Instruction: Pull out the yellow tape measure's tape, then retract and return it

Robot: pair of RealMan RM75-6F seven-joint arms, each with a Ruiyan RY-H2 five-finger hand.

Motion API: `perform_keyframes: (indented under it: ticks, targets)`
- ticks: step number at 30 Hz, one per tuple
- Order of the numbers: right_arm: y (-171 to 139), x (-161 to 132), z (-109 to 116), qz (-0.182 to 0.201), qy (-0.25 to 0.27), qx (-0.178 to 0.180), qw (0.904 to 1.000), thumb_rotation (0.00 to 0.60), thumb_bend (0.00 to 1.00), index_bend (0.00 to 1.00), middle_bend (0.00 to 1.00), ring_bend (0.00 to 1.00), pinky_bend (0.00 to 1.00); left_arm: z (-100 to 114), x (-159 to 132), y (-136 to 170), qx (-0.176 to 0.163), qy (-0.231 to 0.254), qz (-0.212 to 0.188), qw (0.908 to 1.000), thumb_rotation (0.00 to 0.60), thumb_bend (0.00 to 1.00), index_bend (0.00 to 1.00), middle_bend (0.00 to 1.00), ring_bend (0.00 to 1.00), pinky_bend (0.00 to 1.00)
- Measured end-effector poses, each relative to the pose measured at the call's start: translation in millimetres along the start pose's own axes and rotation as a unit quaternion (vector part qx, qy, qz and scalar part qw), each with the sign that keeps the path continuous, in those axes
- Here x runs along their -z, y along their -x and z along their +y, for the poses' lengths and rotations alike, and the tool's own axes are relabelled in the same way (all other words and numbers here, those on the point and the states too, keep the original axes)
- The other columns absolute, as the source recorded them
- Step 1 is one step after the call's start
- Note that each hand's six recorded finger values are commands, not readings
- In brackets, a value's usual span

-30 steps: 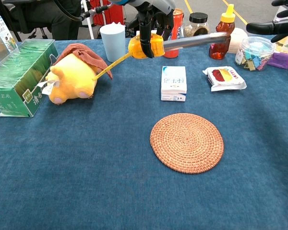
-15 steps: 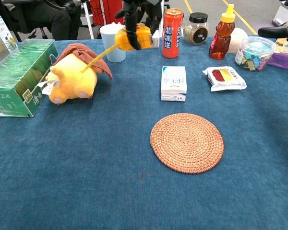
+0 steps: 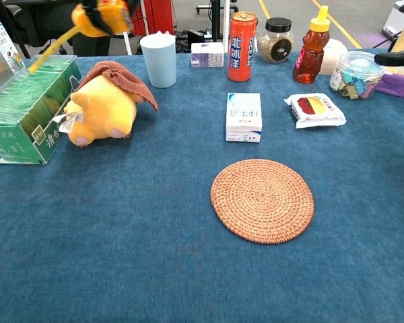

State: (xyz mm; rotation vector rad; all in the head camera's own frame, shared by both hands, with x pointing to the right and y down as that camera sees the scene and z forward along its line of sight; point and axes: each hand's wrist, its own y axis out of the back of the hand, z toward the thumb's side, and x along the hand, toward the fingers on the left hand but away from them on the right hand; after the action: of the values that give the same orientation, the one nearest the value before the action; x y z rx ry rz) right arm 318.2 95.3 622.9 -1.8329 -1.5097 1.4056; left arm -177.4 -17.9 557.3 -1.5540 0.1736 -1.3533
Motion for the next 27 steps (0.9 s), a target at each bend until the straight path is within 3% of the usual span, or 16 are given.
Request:
perform_keyframes:
  ticks: [16, 27]
  targets:
    - [4, 10, -7, -0.008, -0.017, -0.007, 0.9998, 0.4, 0.21, 0.0, 0.02, 0.04, 0.25, -90, 98, 40, 0.059, 0.014, 0.102, 0.9929, 0.6, 0.44, 0.68, 0.55, 0.5, 0.61]
    - [2, 12, -11, -0.012, -0.022, -0.01, 0.9996, 0.401, 0.21, 0.0, 0.02, 0.04, 0.25, -143, 113, 36, 0.098, 0.028, 0.12, 0.9876, 0.6, 0.44, 0.68, 0.55, 0.47, 0.59]
